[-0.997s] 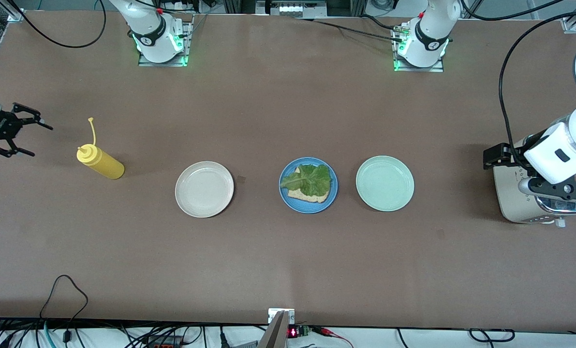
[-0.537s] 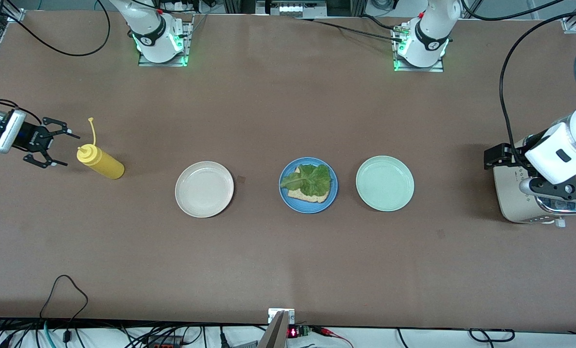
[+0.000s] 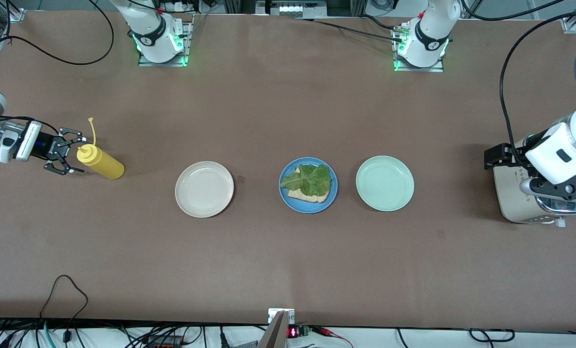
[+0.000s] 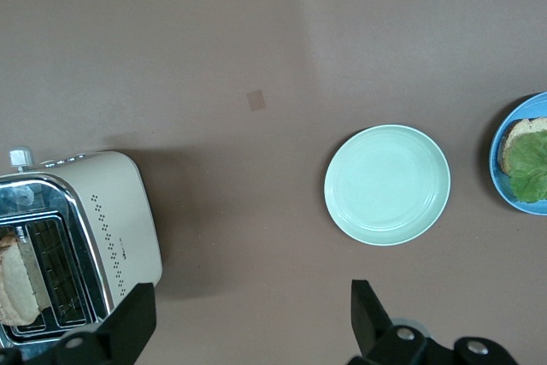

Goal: Make sandwich in blue plate with both arms
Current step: 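Grasp the yellow squeeze bottle with the right gripper, then lift the yellow bottle and carry it over the blue plate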

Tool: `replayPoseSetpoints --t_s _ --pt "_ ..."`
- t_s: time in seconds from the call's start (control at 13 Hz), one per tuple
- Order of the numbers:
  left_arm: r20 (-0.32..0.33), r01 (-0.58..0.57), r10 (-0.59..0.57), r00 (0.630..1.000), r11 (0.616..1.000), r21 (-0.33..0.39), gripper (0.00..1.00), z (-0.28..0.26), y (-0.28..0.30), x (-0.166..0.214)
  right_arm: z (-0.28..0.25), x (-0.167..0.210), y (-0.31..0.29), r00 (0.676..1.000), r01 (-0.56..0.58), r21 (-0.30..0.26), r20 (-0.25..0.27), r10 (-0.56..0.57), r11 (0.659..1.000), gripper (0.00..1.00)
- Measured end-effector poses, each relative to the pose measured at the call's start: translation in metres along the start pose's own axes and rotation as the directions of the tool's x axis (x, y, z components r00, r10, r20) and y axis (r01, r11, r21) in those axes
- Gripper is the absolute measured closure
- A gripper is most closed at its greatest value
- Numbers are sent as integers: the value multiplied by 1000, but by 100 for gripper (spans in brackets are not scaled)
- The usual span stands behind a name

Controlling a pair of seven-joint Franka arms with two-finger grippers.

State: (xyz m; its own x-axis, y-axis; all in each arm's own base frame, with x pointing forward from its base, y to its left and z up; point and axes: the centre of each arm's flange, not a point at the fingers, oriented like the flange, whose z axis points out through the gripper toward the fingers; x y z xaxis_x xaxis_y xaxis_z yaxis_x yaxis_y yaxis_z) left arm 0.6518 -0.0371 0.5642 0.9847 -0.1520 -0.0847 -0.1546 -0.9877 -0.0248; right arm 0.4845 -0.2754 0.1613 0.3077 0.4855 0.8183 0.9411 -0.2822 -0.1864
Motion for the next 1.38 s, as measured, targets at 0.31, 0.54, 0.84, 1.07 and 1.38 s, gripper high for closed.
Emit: replayPoseSetpoints --t_s 0.31,0.54,0.84,1.07,1.38 --pt "0 0 0 1000 1000 0 0 0 0 0 23 12 6 999 12 9 -46 -11 1000 0" --pt "0 0 0 1000 1000 0 0 0 0 0 38 14 8 998 15 27 -61 -13 1000 0" --pt "0 1 -1 1000 1000 0 0 0 0 0 70 23 13 997 27 60 -81 -22 998 0" --pt "0 1 -1 1000 1000 0 0 0 0 0 84 31 15 997 43 78 -66 -38 996 13" --pt "0 1 -1 1000 1000 0 0 0 0 0 109 59 26 995 95 100 -24 -93 990 41"
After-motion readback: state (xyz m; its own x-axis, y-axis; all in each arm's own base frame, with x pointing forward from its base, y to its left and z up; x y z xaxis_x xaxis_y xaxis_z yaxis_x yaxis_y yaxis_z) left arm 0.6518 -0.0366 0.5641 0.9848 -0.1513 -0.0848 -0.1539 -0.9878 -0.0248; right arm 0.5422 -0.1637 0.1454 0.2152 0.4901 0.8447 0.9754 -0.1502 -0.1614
